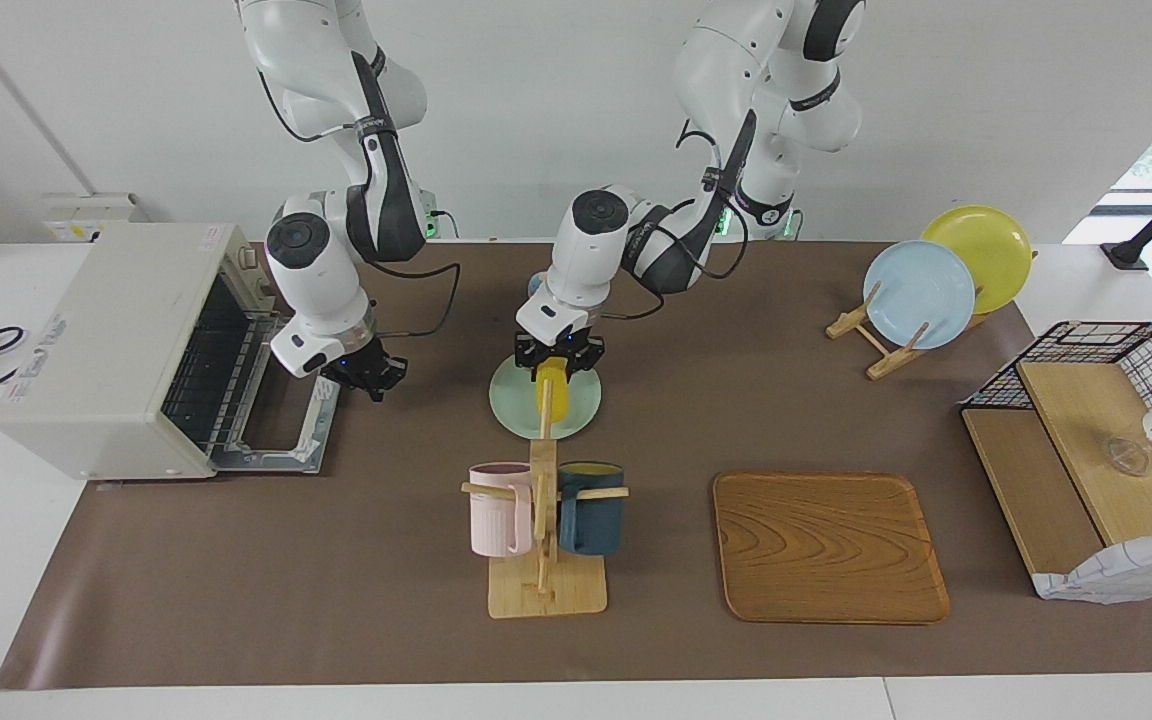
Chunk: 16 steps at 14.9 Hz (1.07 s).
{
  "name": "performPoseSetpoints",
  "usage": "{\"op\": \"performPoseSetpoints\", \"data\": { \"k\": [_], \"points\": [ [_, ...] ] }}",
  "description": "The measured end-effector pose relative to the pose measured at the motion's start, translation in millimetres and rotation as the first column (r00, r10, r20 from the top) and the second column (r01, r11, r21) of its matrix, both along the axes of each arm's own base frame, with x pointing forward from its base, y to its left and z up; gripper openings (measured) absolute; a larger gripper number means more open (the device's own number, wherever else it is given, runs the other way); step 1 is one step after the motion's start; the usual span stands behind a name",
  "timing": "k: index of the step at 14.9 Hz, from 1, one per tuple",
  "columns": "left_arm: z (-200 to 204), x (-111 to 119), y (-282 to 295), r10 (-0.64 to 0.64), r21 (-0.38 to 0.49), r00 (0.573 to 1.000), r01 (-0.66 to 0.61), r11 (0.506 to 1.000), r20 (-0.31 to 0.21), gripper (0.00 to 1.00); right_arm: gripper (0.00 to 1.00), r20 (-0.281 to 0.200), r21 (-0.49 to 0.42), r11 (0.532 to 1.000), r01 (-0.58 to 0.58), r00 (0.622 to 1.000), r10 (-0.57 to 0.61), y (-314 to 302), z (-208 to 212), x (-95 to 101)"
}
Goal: Put corn in oven
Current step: 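Carry the corn over the green plate and lower it with the left gripper, then open the left gripper over the plate while the right gripper approaches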
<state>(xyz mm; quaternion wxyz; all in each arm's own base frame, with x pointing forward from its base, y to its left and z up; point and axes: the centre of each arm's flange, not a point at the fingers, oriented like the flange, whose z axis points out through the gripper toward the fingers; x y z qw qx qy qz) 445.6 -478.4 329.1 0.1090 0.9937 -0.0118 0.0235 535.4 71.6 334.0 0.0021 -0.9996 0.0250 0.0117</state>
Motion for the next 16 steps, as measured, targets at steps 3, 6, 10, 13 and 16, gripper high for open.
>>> {"op": "performPoseSetpoints", "data": {
  "k": [3, 6, 10, 13, 16],
  "points": [
    [-1, 2, 1, 0.004, 0.000, 1.000, -0.004, 1.000, 0.002, 0.57, 0.01, 0.000, 0.000, 1.000, 0.000, 1.000, 0.000, 0, 0, 0.0],
    [3, 6, 4, 0.010, 0.001, 1.000, -0.010, 1.000, 0.004, 0.88, 0.01, 0.000, 0.000, 1.000, 0.000, 1.000, 0.000, 0, 0, 0.0],
    [44, 33, 34, 0.058, 0.010, 0.998, -0.058, 0.998, -0.001, 1.00, 0.06, -0.003, 0.000, 1.000, 0.024, 1.000, -0.024, 1, 0, -0.3],
    [94, 64, 97, 0.084, 0.032, 0.996, -0.083, 0.996, -0.019, 1.00, 0.38, -0.023, -0.001, 0.999, 0.038, 0.999, -0.038, 26, 11, 0.5],
    [140, 93, 172, 0.085, 0.070, 0.994, -0.080, 0.994, -0.062, 1.00, 0.60, -0.024, 0.009, 1.000, -0.027, 0.999, 0.027, 98, 59, 7.4]
  ]
}}
